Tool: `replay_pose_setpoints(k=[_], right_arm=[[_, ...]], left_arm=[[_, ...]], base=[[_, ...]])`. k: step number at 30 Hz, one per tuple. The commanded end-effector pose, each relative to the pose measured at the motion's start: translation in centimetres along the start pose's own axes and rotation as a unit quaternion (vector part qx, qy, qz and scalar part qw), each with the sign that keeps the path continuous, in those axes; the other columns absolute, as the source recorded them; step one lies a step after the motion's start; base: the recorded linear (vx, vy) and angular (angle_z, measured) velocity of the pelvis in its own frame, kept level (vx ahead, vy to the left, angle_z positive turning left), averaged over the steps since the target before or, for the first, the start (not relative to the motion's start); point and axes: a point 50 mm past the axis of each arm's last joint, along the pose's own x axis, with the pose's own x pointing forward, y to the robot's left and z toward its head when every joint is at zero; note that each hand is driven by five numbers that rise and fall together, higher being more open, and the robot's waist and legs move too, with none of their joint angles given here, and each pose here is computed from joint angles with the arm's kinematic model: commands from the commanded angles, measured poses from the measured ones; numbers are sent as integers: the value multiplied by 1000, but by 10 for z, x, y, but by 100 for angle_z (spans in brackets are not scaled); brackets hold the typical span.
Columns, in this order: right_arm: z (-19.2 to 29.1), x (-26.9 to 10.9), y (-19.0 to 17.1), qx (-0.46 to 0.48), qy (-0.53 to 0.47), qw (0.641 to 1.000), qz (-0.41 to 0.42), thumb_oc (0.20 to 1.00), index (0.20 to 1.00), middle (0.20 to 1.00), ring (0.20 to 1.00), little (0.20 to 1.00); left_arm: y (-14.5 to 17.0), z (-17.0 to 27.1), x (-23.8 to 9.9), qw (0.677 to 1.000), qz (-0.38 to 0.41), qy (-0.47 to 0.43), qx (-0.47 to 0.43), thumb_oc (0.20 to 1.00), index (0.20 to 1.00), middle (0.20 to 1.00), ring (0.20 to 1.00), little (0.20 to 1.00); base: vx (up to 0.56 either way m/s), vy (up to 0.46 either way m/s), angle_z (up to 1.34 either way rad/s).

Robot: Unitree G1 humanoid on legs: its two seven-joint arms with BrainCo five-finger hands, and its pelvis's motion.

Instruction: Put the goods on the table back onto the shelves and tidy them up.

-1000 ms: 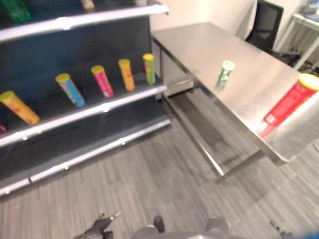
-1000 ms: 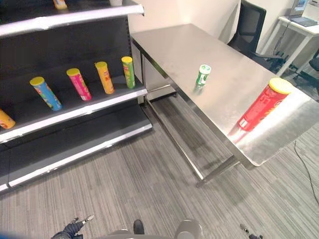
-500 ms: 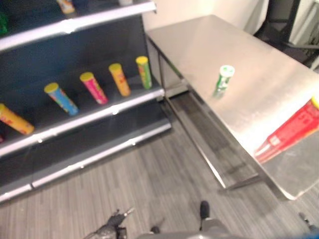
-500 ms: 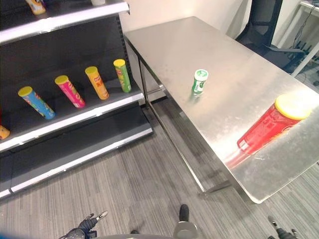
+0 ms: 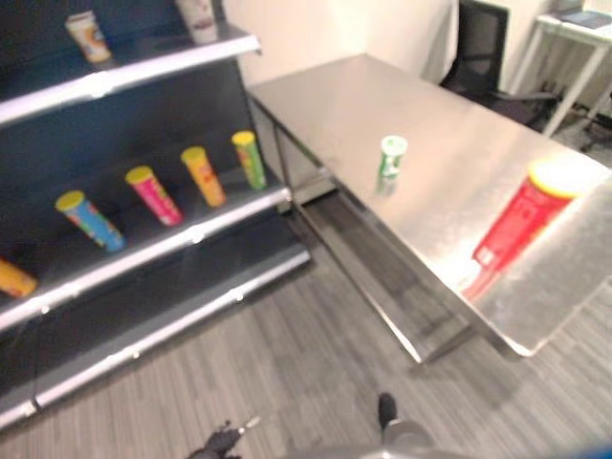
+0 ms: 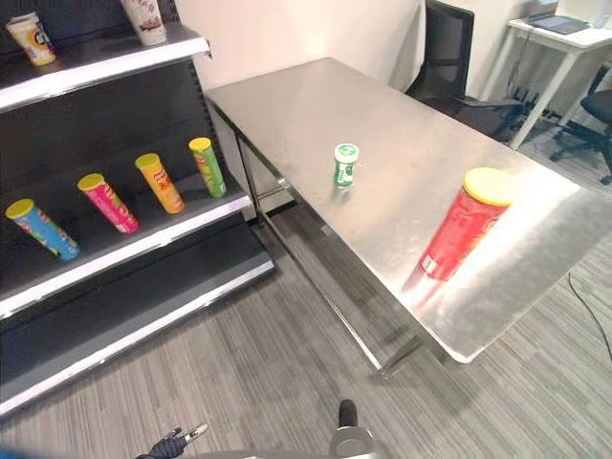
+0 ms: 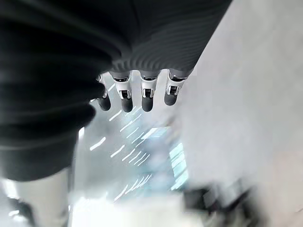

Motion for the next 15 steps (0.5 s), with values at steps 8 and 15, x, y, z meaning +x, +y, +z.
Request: replay_pose_setpoints(k=[8, 15], right_arm=[[59, 14, 128, 7, -106, 957, 271, 1000, 1000, 1000, 1000, 1000], [41, 10, 138, -92, -47, 929, 356, 1000, 1000, 1000, 1000, 1000]], left_arm=[[12, 15, 2, 999, -3, -18, 32, 1000, 1000, 1000, 1000, 1000], [17, 5, 0, 1000, 3, -6, 6, 1000, 1000, 1000, 1000, 1000]], base=[[-23, 15, -1], [-9, 2, 11]])
